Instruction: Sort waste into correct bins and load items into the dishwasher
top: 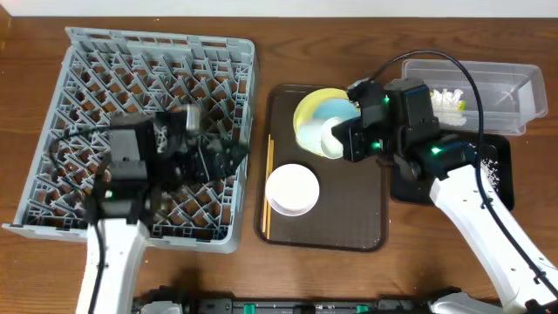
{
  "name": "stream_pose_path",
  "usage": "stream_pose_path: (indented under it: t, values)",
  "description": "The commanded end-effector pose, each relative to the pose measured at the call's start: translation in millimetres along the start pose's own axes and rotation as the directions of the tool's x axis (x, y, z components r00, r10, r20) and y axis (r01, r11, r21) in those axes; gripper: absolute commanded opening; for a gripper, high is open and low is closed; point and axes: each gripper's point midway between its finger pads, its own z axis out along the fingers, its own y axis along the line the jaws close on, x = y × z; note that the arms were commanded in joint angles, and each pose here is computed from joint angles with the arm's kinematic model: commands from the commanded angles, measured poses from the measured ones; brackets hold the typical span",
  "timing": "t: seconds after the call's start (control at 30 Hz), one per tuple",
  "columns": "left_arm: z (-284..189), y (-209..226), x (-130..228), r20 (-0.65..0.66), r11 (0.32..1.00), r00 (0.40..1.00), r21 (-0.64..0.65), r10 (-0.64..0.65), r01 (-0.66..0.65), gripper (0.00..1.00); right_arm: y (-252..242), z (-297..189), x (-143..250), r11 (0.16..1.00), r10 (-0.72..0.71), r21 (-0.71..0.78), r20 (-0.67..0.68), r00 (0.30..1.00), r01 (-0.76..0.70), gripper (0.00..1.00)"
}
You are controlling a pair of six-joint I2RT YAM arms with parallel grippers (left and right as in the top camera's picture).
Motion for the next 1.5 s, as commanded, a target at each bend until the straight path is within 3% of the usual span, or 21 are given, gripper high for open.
stream_pose_path:
  t: [0.0,0.2,0.33,0.67,0.93,1.47]
  values:
    - [4,-44,1,-0.109,0.953,0.993,0.292,-0.054,0.084,0.97,38,-7,-7,0.976,-0.039,-0.216,0.014,0.999,0.041,0.01]
    - [15,-82,0,-0.224,0.833,0.974,0.544,0.027,0.102,0.97,62,-12,-15,0.938,-0.074,-0.335,0.055,0.996,0.089,0.01]
    - [25,-102,12,-0.279,0.784,0.955,0.614,0.103,0.095,0.97,74,-17,-21,0.911,-0.097,-0.393,0.087,0.991,0.124,0.01]
    - [33,-137,31,-0.274,0.728,0.932,0.686,0.238,0.016,0.95,90,-25,-23,0.865,-0.115,-0.479,0.105,0.988,0.151,0.01]
    - [31,-145,27,-0.246,0.708,0.933,0.706,0.263,-0.013,0.82,89,-25,-22,0.866,-0.112,-0.479,0.099,0.989,0.146,0.01]
    - [29,-149,24,-0.216,0.695,0.934,0.718,0.285,-0.046,0.91,85,-22,-9,0.875,-0.081,-0.476,0.031,0.996,0.086,0.01]
